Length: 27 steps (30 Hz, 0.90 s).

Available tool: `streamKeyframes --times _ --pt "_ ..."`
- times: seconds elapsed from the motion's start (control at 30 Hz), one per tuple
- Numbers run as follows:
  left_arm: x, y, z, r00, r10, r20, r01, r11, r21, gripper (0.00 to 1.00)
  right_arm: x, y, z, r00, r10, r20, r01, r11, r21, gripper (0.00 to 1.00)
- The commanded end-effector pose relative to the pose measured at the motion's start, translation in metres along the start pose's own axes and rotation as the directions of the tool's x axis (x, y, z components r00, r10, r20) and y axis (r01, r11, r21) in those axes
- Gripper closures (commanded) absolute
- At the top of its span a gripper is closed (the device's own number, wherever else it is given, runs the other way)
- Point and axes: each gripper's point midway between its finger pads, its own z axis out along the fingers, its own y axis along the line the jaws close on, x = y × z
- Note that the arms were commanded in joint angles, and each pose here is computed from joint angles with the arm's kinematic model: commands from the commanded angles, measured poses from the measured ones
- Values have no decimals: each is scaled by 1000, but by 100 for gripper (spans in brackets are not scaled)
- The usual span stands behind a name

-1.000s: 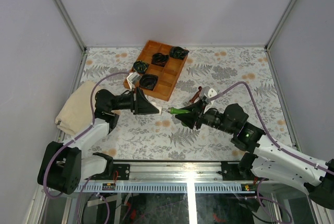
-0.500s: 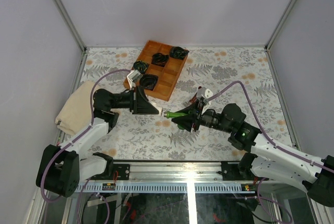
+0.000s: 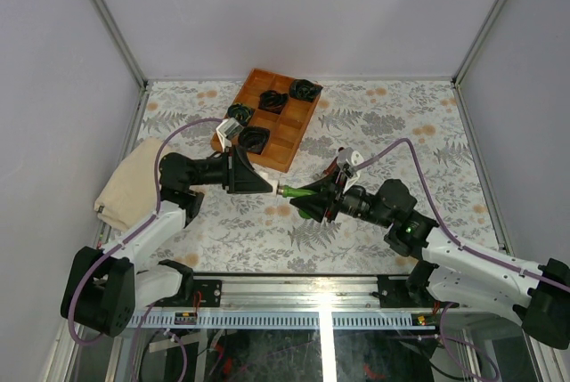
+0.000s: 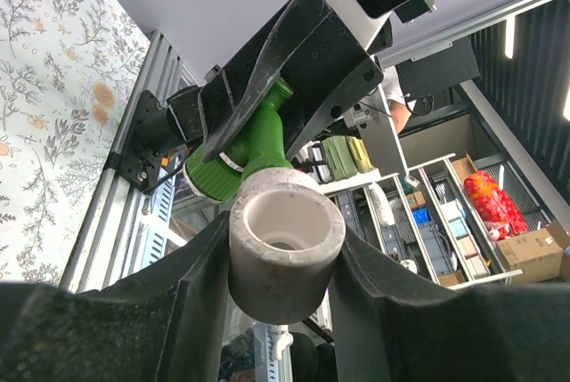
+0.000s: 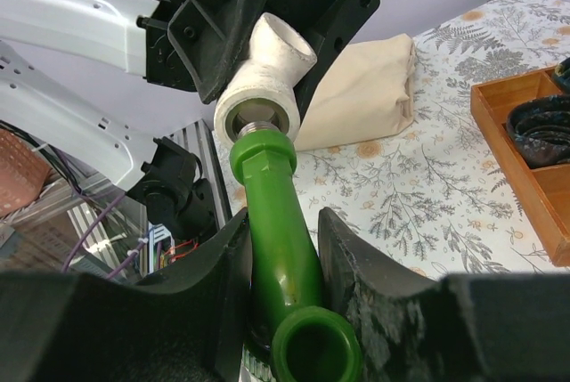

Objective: Install the water faucets

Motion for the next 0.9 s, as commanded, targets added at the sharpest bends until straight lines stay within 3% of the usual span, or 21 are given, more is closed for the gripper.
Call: streamKeyframes --times 0.0,0.57,0.87 --pt "-2 -13 2 998 68 14 -68 997 38 100 -34 10 3 990 -5 140 11 999 -38 100" --pt "-2 2 3 998 55 -11 -55 998 -25 100 -36 5 1 993 -18 121 18 1000 -4 100" --pt "-4 -11 4 997 77 3 -77 997 9 100 -17 1 12 998 20 57 -19 1000 -15 100"
